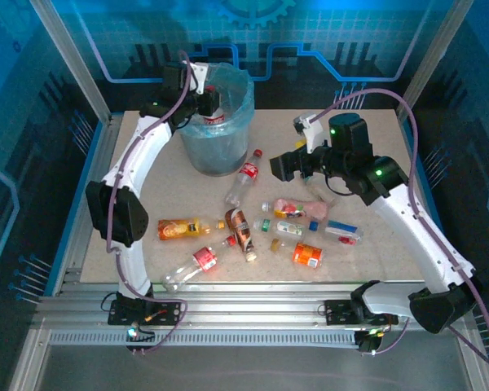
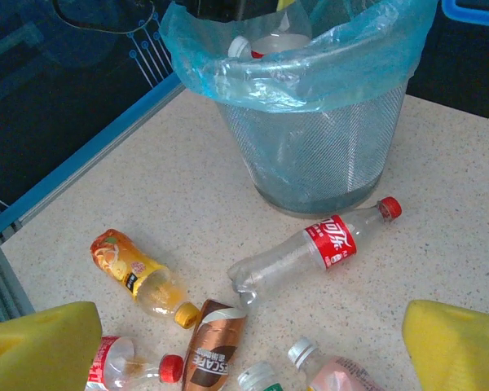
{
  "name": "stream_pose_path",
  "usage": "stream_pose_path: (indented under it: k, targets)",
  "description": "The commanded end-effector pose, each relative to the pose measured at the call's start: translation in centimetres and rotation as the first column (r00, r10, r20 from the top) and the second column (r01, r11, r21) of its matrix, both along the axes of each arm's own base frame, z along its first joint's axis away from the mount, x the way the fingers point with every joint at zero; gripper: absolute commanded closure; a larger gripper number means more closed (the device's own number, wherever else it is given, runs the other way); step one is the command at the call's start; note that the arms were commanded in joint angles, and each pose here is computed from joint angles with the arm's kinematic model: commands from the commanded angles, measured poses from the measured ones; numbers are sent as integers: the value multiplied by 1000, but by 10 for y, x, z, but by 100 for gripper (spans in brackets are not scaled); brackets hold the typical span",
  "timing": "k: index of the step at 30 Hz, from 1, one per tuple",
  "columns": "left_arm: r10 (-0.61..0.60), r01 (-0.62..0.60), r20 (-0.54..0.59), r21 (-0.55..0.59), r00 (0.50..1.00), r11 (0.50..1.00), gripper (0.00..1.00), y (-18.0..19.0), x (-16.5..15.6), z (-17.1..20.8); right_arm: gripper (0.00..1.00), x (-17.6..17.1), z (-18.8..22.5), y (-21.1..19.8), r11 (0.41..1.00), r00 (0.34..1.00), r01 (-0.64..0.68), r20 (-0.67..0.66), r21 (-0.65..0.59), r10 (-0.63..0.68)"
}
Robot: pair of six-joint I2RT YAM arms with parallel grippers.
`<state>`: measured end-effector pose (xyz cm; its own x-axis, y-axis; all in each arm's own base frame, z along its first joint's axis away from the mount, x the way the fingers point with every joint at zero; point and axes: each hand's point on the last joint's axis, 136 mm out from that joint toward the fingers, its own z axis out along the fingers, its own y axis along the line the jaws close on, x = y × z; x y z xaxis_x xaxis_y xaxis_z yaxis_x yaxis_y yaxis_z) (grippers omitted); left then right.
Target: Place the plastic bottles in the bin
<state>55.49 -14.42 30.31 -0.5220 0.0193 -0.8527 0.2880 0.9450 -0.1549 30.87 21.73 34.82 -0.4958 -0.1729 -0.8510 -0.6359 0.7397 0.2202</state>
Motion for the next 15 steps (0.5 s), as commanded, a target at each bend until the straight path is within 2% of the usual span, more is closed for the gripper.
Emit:
stream_pose_path:
  k: [1,6,11,15]
  targets:
    - [-42,42,-27,10,999,999,100,-4,5,-25,4,-1,-5,6,1000,1000,-11,-27,0,11]
    - [-46,48,-60,23,997,999,100,-2,9,-53,4,1,-7,7,1000,999,-12,-31,-7,12]
    - [-46,47,-62,10,997,999,100,-1,12,-62,4,3,-10,8,1000,999,-12,-40,-15,12]
    - [-37,36,-49,-19,998,999,90,3,13,-54,4,5,-11,10,1000,999,-15,-47,-14,15]
